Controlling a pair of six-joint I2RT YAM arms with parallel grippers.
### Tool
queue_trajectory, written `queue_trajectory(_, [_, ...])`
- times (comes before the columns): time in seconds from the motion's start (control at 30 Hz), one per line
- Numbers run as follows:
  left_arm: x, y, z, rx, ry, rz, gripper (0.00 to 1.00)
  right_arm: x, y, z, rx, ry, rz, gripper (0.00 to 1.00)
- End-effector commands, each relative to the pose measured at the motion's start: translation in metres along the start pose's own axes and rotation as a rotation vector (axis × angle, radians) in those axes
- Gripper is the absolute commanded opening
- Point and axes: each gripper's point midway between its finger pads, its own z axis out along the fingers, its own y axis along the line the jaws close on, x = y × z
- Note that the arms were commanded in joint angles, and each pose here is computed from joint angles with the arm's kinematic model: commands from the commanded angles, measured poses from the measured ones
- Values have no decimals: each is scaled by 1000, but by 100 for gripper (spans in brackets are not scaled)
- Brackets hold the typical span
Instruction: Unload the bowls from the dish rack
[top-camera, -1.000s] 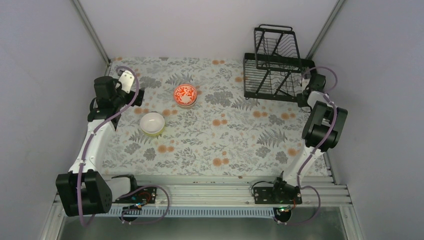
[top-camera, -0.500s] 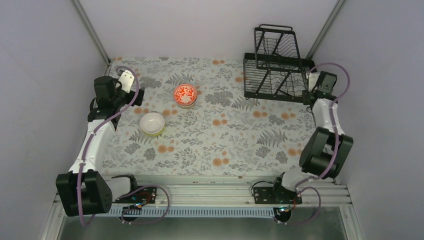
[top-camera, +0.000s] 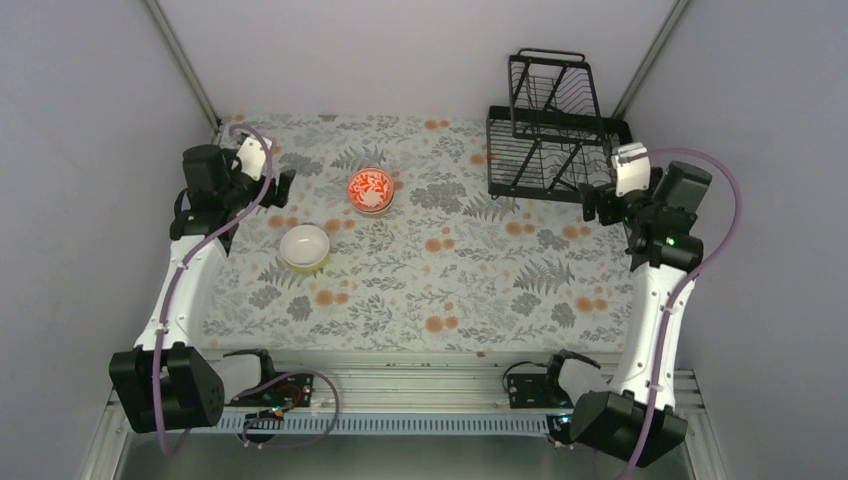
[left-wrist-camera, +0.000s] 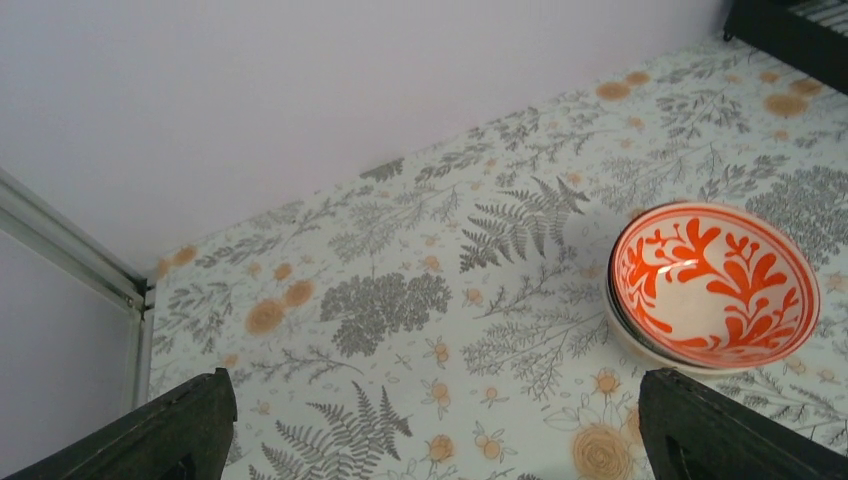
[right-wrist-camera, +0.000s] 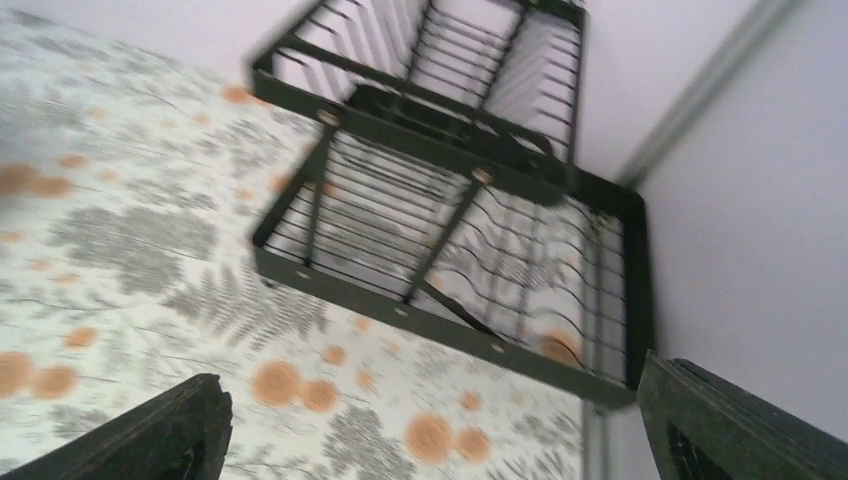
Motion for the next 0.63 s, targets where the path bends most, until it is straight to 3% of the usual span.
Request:
queue_trajectory(0.0, [-18,-1,-7,16,-29,-35,100,-12,55,-9,-303,-133,54,100])
queue_trajectory(0.17, [-26,5,-15,-30,-64,-45,100,-10,101,-15,-548,-224,61,100])
queue_trajectory(0.6, [-10,-5,-3,-26,-26,-46,100,11,95,0,-368,-201,17,100])
